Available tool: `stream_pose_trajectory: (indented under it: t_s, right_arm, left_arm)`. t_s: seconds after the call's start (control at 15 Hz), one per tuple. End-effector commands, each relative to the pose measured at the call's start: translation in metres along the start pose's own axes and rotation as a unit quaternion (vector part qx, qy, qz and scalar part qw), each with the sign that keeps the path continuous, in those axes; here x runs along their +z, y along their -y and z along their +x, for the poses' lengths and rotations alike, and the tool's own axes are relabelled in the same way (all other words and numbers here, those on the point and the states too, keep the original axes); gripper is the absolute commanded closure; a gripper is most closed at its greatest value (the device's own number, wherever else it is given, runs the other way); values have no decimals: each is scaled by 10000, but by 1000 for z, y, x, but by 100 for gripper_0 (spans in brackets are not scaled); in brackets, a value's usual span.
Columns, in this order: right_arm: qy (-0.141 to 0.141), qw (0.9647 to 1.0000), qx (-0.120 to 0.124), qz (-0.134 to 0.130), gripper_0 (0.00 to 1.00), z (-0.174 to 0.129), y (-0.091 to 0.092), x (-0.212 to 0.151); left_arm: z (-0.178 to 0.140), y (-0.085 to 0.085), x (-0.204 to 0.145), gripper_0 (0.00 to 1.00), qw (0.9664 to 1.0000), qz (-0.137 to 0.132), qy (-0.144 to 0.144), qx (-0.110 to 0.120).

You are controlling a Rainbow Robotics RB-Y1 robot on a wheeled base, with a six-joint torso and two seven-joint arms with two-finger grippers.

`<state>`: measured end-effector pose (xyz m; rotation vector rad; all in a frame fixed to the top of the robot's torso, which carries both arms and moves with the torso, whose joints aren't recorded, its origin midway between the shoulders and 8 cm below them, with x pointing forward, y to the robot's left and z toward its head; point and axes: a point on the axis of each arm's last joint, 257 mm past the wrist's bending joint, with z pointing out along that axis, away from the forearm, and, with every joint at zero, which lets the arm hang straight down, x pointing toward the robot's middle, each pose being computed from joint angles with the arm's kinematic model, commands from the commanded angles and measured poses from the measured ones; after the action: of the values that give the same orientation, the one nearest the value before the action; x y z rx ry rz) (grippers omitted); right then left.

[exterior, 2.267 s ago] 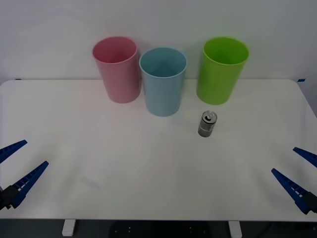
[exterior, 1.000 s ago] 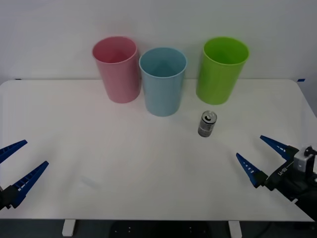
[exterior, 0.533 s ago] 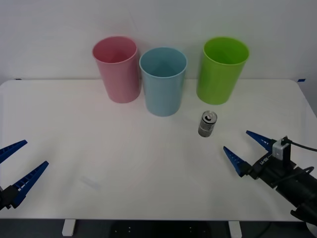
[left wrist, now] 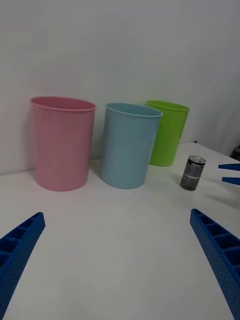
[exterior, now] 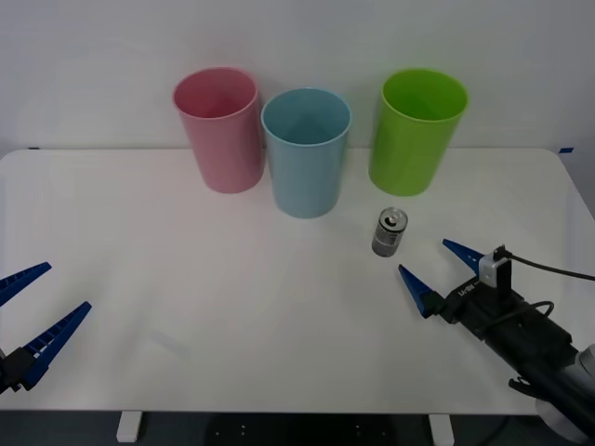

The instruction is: Grasp the object on the table and drop it into the matching bin: aluminum can to the light blue bin, PET bottle to the pink bin.

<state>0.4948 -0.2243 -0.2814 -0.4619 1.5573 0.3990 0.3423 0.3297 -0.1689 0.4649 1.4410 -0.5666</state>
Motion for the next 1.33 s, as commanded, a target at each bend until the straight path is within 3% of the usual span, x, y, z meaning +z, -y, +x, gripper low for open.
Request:
stream_pose_trajectory:
  t_s: [0.07,0.6,1.07,1.33]
  right_arm:
    - [-5,10000,23,71,0,-1,-3,11]
    - [-133,9993,-99,337,0,-4,-7,46]
    - [-222,9987,-244,392,0,-9,-13,68]
    - [-353,9987,-203,322,0,1,-11,88]
  left_arm:
    - [0,0,0,0,10000,0,0,0]
    - [0,0,0,0,10000,0,0,0]
    - [0,0,0,0,10000,0,0,0]
    - [0,0,0,0,10000,0,0,0]
